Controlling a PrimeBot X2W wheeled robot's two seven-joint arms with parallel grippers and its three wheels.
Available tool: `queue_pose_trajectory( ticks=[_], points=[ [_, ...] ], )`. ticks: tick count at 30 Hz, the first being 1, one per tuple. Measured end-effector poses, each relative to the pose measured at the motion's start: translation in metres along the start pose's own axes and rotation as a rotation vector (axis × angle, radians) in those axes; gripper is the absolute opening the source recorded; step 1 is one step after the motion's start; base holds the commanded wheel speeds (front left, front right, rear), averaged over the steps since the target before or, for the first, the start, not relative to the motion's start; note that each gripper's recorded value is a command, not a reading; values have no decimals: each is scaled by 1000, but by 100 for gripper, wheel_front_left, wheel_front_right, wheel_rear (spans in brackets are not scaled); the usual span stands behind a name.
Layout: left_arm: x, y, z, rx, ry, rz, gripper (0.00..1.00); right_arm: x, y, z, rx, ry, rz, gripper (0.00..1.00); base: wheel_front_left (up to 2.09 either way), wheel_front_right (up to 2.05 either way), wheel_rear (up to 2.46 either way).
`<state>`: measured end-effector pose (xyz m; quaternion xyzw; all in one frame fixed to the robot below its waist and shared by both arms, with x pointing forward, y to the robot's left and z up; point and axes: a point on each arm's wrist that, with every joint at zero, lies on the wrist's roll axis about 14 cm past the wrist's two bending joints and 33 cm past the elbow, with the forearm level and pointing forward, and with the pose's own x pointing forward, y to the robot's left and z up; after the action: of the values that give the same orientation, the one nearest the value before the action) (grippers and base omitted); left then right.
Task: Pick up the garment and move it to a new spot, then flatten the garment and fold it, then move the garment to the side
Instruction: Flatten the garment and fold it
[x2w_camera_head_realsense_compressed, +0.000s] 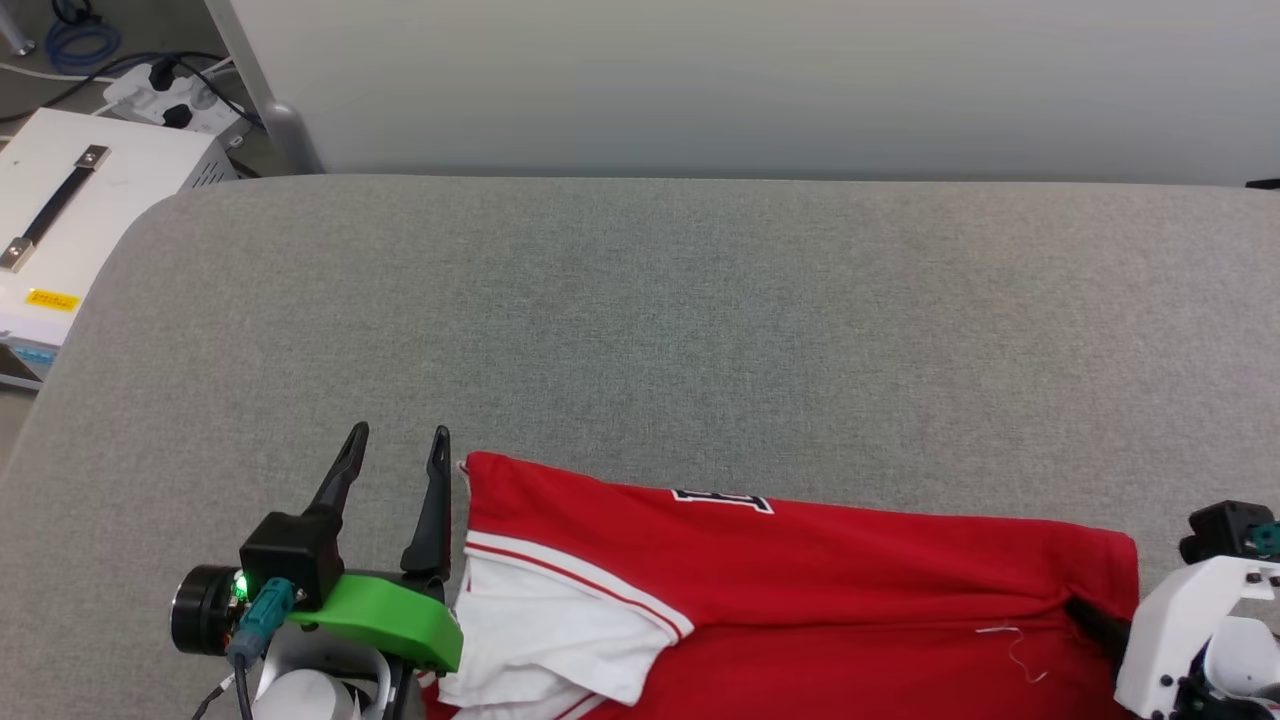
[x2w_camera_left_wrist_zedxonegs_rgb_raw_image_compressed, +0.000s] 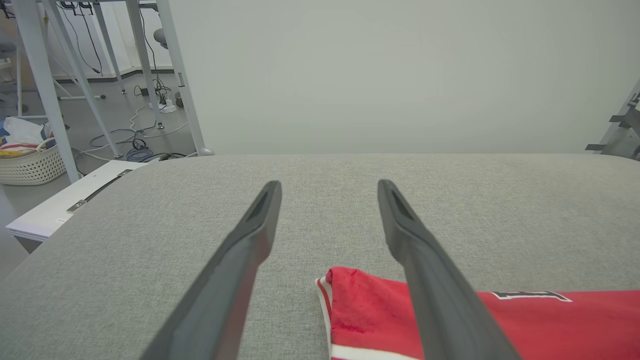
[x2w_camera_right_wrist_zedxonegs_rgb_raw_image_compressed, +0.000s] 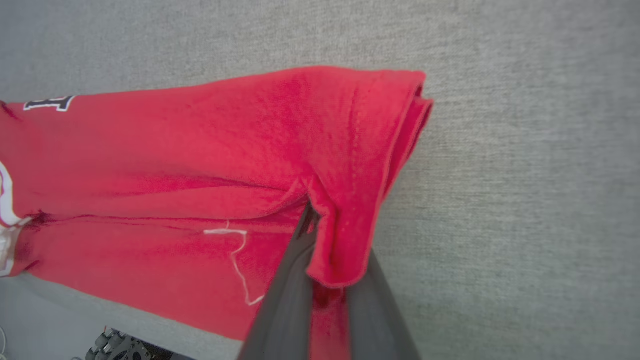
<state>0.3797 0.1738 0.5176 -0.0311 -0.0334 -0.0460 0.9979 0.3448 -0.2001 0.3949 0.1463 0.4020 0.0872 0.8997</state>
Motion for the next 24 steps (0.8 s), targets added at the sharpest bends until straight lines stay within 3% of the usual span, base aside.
queue_pose_trajectory(
  ticks=[8, 14, 18, 24],
  points=[
    [-6, 1, 3, 18, -10, 18, 100, -33, -49, 17, 79, -70, -120, 0, 0, 0, 0],
    [-10, -1, 6, 24, -17, 13, 100, -60, -74, 25, 206, -123, -173, 0, 0, 0, 0],
    [-12, -4, 9, 23, -26, 4, 100, -58, -46, 14, 373, -98, -39, 0, 0, 0, 0],
    [-16, -8, 15, 24, -42, -6, 100, -58, 26, 18, 514, -54, 285, 0, 0, 0, 0]
  ],
)
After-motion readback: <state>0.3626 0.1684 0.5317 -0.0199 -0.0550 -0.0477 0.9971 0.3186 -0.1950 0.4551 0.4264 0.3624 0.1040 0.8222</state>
